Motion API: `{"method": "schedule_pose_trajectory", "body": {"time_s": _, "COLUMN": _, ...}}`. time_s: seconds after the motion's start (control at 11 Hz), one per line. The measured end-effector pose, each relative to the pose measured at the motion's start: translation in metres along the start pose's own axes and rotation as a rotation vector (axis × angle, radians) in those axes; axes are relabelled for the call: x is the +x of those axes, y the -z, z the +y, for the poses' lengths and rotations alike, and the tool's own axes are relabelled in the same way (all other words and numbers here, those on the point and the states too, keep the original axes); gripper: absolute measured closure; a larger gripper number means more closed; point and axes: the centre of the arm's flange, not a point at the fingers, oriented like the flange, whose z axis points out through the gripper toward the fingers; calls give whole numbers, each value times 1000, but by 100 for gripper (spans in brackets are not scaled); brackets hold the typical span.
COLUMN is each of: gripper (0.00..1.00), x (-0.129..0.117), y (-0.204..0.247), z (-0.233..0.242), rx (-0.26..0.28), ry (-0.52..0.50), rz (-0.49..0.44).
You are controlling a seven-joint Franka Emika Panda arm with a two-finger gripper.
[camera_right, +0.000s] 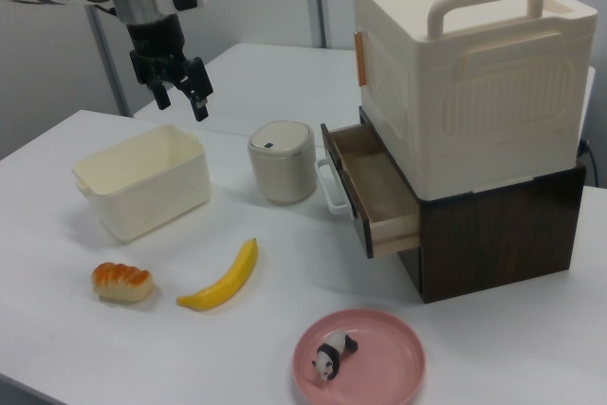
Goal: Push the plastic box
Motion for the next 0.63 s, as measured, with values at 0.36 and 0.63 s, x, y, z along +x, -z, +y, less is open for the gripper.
{"method": "schedule_pose_trajectory", "body": {"time_s": 0.36, "gripper": 0, "x": -1, "y": 4, "z": 3, "rx": 10, "ry": 13, "rz": 5}}
{"method": "schedule_pose_trajectory", "body": {"time_s": 0.63, "gripper": 0, "x": -1, "y": 4, "z": 6, "rx": 10, "ry": 21, "rz": 6}}
